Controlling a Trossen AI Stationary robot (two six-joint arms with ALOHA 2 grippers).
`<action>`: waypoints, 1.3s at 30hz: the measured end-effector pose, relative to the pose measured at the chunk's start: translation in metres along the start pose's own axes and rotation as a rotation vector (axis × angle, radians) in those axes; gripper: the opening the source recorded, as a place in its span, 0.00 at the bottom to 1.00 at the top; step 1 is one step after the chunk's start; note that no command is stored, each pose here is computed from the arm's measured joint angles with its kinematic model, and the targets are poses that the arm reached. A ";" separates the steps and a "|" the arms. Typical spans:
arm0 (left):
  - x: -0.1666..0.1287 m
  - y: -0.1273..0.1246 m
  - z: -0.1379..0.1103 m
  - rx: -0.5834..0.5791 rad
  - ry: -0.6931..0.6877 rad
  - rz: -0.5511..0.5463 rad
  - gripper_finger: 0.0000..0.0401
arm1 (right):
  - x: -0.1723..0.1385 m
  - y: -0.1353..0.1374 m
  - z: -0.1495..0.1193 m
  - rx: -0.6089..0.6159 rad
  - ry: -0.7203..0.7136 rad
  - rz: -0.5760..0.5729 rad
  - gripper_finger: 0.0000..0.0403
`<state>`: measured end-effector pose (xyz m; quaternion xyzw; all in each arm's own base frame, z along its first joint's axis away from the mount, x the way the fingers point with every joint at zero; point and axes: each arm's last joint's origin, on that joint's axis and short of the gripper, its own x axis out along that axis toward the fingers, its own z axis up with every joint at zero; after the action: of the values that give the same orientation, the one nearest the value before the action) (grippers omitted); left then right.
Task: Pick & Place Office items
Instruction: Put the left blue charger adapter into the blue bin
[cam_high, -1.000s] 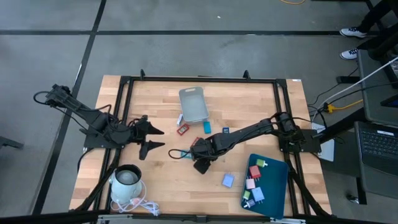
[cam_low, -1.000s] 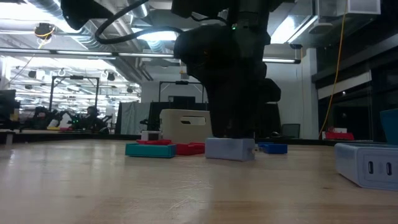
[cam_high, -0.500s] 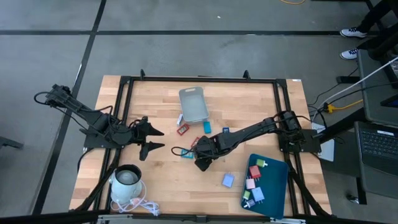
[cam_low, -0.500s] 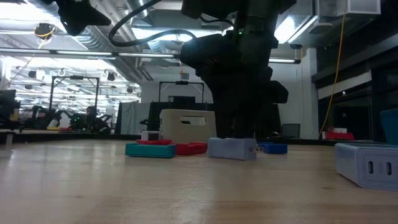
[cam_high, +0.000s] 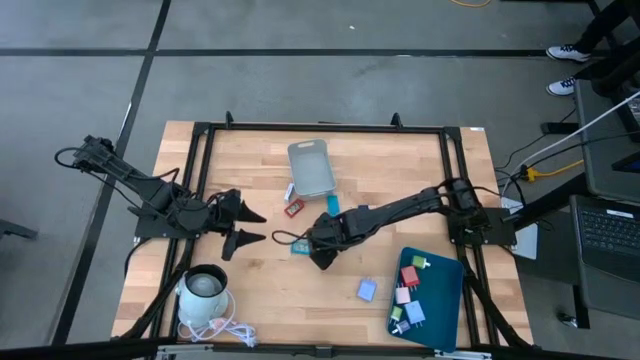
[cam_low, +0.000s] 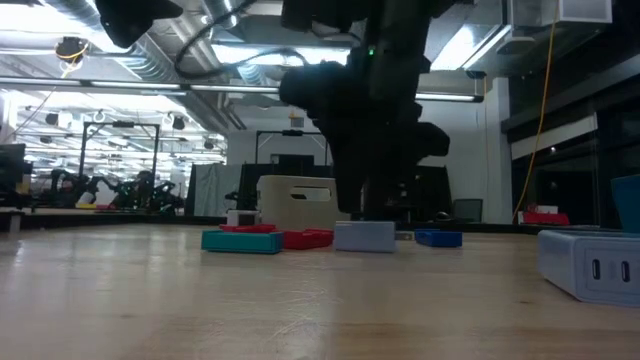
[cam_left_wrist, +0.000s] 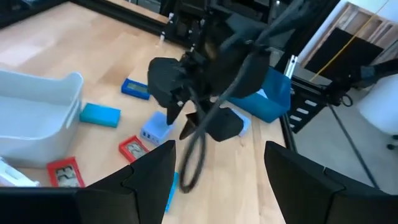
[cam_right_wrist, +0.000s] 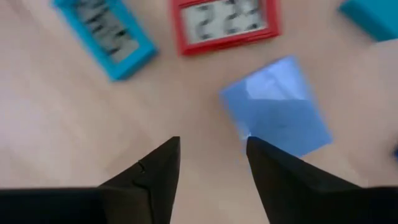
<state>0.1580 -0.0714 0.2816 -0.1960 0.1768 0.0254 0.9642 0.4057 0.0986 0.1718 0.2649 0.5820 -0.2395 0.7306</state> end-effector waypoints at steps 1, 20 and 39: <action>0.000 0.000 0.000 -0.011 0.004 -0.006 0.60 | -0.001 0.002 -0.002 -0.005 -0.007 0.006 0.49; 0.000 0.000 0.000 -0.089 -0.005 0.007 0.60 | 0.011 -0.016 0.014 -0.257 0.023 -0.087 0.60; 0.000 0.002 -0.002 -0.189 0.003 0.036 0.60 | 0.019 -0.034 0.029 -0.356 0.025 -0.079 0.72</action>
<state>0.1571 -0.0700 0.2791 -0.2827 0.1788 0.0590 0.9406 0.4084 0.0531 0.1552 0.1114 0.6340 -0.1579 0.7488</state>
